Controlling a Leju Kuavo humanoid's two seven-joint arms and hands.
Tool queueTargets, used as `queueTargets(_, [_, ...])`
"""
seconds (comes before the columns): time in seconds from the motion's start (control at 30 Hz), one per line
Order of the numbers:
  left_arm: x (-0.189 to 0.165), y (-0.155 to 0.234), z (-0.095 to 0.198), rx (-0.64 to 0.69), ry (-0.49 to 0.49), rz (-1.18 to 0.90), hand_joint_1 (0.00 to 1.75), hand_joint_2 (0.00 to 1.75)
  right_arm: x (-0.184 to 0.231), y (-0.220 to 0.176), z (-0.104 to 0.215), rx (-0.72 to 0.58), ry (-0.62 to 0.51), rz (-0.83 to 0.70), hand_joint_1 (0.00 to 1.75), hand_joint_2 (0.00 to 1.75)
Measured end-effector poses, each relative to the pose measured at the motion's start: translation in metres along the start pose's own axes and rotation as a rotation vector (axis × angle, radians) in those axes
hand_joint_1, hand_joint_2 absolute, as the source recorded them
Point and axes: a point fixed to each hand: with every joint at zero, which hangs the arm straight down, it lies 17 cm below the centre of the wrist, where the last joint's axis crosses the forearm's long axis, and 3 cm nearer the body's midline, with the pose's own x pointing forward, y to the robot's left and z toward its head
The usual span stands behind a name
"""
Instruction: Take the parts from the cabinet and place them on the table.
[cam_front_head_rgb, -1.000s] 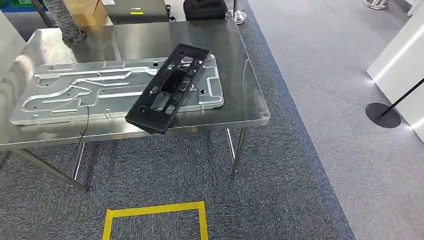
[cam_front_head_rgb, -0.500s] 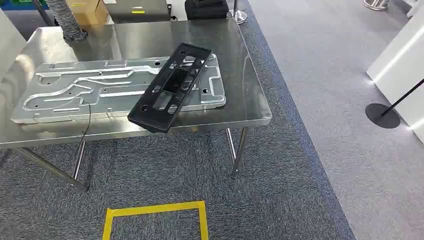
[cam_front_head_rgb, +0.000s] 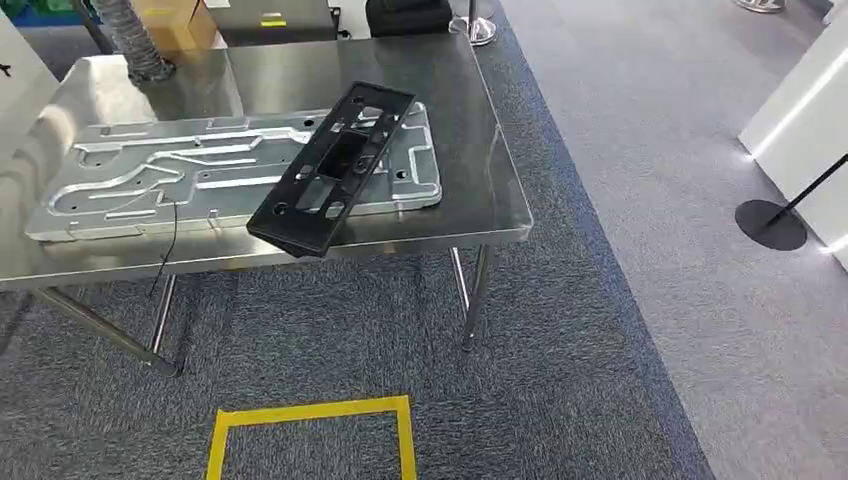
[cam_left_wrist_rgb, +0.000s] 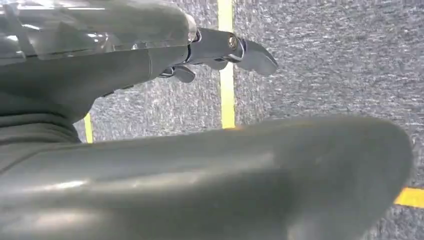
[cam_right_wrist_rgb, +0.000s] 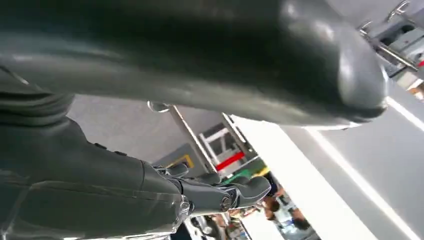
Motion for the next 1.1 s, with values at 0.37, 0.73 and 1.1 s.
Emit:
queueTargets(0.37, [0.0000, 0.0003, -0.0001, 0.000, 0.000, 0.000, 0.00, 0.00, -0.0005, 0.0003, 0.0001, 0.001, 0.001, 0.001, 0.00, 0.00])
queueTargets(0.73, [0.0002, 0.0002, -0.0001, 0.000, 0.000, 0.000, 0.00, 0.00, -0.0005, 0.0003, 0.0001, 0.001, 0.001, 0.001, 0.00, 0.00])
queueTargets(1.1, [0.0002, 0.0003, -0.0001, 0.000, 0.000, 0.000, 0.00, 0.00, -0.0005, 0.0003, 0.0001, 0.001, 0.001, 0.001, 0.00, 0.00])
